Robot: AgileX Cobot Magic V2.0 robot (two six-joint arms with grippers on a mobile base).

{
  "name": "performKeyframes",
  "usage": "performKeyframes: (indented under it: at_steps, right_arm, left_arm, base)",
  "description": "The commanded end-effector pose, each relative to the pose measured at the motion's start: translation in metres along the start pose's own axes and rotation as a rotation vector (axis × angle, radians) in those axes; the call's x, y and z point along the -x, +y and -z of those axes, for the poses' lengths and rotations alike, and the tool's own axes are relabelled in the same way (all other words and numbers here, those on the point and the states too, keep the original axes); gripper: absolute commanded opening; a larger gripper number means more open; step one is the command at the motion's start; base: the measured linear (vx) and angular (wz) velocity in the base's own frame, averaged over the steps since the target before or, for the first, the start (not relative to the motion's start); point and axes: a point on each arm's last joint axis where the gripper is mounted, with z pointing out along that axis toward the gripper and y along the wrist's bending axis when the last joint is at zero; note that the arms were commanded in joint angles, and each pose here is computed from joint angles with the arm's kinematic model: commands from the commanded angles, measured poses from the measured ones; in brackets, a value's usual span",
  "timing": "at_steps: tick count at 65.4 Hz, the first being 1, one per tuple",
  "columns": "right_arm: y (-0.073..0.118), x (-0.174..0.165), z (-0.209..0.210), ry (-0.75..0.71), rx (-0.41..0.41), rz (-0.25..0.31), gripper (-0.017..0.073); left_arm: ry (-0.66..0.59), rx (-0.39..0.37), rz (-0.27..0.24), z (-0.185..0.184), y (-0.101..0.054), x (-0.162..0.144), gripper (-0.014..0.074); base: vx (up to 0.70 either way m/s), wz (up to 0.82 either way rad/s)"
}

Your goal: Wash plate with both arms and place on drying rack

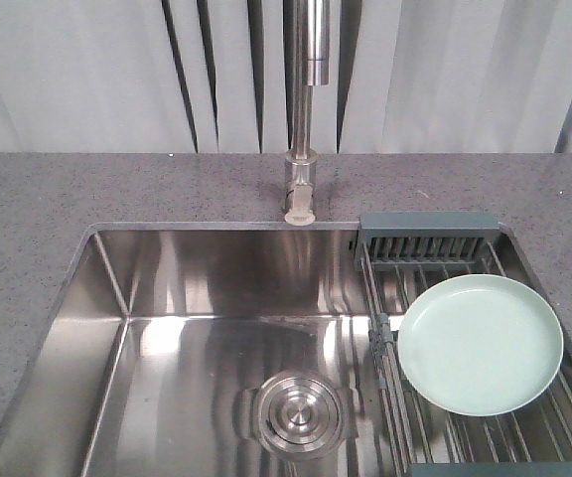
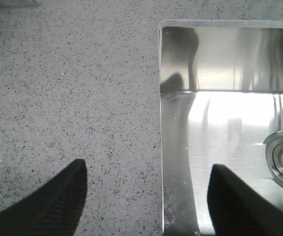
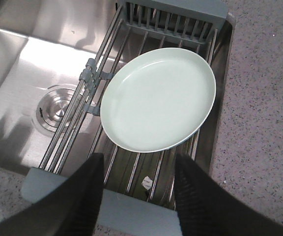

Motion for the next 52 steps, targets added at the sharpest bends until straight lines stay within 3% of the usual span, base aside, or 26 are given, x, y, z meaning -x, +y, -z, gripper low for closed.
performKeyframes:
  at_steps: [1,15,52]
  right_arm:
    - [-0.0001,0.0083,0.008,-0.081,-0.011,-0.002,0.034]
    - [0.0005,0.0083,0.0087,-0.088,-0.004,-0.048,0.034]
    - [0.0005,0.0082,0.0087,-0.086,-0.004,-0.05,0.034]
  left_arm:
    - [-0.084,-0.01,0.009,0.0067,-0.0008,0.0112,0.0482]
    - [-0.084,-0.01,0.009,0.0067,-0.0008,0.0112,0.0482]
    - [-0.084,-0.01,0.009,0.0067,-0.0008,0.0112,0.0482]
  base:
    - [0.0,0.0]
    - [0.0,0.0]
    - [0.0,0.0]
